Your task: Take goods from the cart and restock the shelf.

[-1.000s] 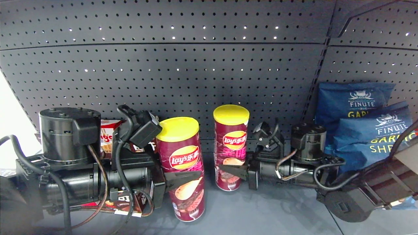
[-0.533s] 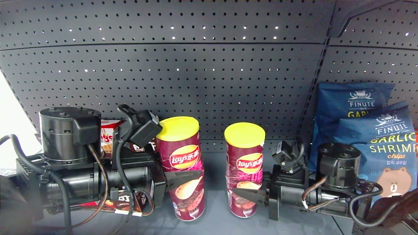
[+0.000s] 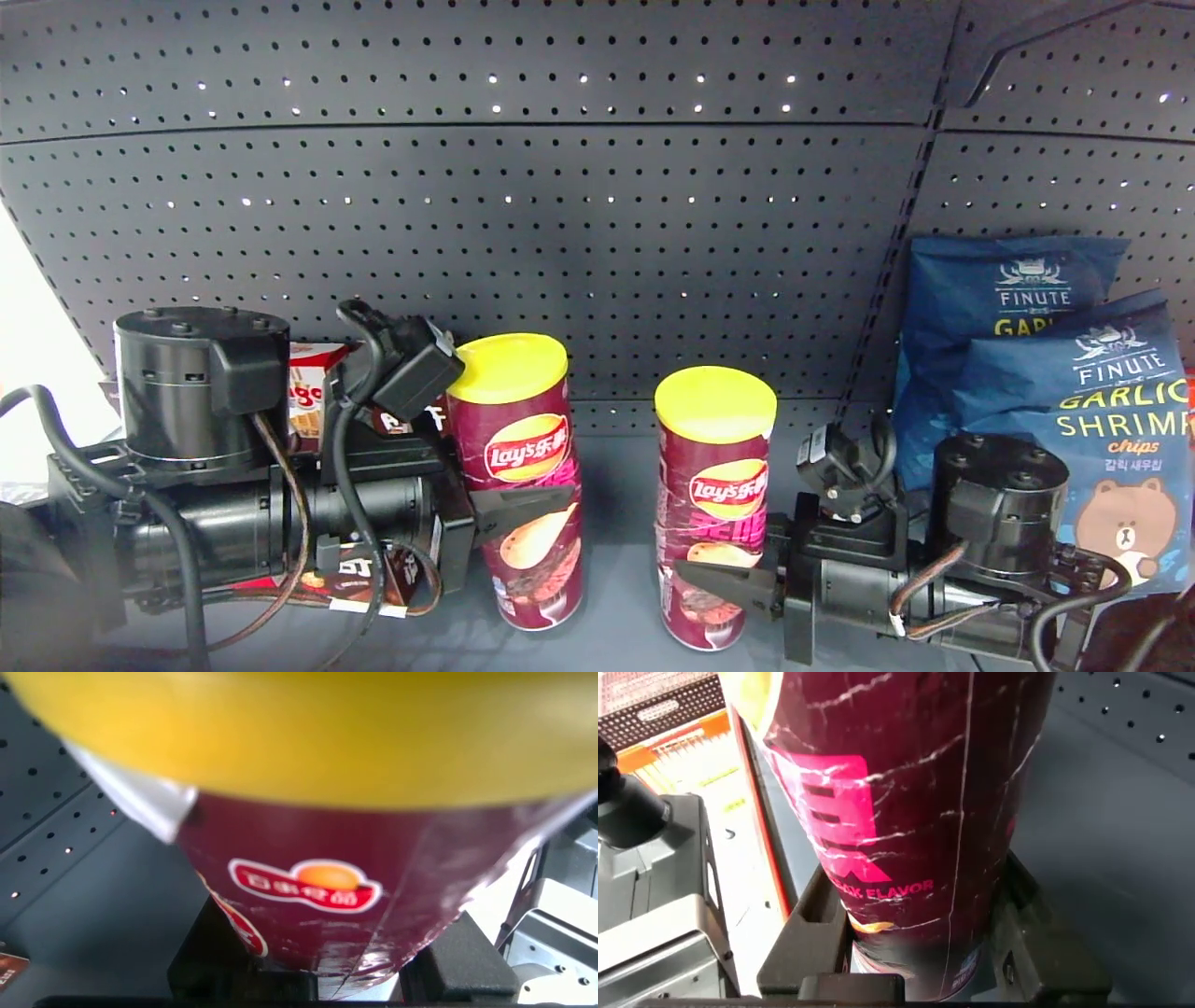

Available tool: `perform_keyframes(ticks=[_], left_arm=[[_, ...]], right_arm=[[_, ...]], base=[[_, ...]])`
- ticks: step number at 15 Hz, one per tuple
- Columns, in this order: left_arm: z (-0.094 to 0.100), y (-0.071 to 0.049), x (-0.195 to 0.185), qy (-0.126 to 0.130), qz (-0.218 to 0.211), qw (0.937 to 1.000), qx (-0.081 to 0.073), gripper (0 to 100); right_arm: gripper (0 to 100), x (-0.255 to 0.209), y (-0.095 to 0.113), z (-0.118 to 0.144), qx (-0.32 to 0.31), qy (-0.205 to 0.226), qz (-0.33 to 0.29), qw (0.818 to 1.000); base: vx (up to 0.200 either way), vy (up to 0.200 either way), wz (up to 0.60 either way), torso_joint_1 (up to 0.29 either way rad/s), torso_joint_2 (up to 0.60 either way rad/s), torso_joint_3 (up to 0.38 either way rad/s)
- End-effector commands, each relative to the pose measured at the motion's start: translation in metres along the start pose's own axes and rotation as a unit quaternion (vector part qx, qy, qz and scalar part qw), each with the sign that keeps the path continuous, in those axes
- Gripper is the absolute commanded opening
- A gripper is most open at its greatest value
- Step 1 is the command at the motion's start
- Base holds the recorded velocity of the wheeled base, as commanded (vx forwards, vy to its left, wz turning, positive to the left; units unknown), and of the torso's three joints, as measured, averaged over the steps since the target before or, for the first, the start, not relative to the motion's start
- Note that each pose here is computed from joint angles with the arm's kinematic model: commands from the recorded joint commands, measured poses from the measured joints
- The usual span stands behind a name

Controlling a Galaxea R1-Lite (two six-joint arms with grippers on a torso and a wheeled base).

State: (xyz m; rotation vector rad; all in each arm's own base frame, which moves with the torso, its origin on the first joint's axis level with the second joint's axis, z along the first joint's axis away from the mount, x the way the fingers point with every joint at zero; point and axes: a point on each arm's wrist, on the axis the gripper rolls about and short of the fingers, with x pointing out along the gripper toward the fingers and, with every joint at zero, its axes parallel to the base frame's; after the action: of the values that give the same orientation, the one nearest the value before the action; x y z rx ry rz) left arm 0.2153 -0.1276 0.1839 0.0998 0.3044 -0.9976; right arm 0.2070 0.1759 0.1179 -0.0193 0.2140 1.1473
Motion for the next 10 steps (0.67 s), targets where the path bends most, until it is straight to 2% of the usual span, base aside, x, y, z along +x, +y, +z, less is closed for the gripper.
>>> perform_keyframes(ticks=[1, 10], left_arm=[[0.000, 0.000, 0.000, -0.001, 0.001, 1.0000, 0.000, 0], [0.000, 0.001, 0.001, 0.001, 0.000, 1.0000, -0.001, 0]], right_arm=[[0, 0.000, 0.000, -0.007, 0.006, 0.010, -0.010, 1.000], [0, 0.003, -0.001, -0.019, 0.016, 0.005, -0.010, 1.000]], base=[[0.000, 0.000, 0.00, 0.000, 0.00, 0.000], [0.000, 0.000, 0.00, 0.000, 0.00, 0.000]])
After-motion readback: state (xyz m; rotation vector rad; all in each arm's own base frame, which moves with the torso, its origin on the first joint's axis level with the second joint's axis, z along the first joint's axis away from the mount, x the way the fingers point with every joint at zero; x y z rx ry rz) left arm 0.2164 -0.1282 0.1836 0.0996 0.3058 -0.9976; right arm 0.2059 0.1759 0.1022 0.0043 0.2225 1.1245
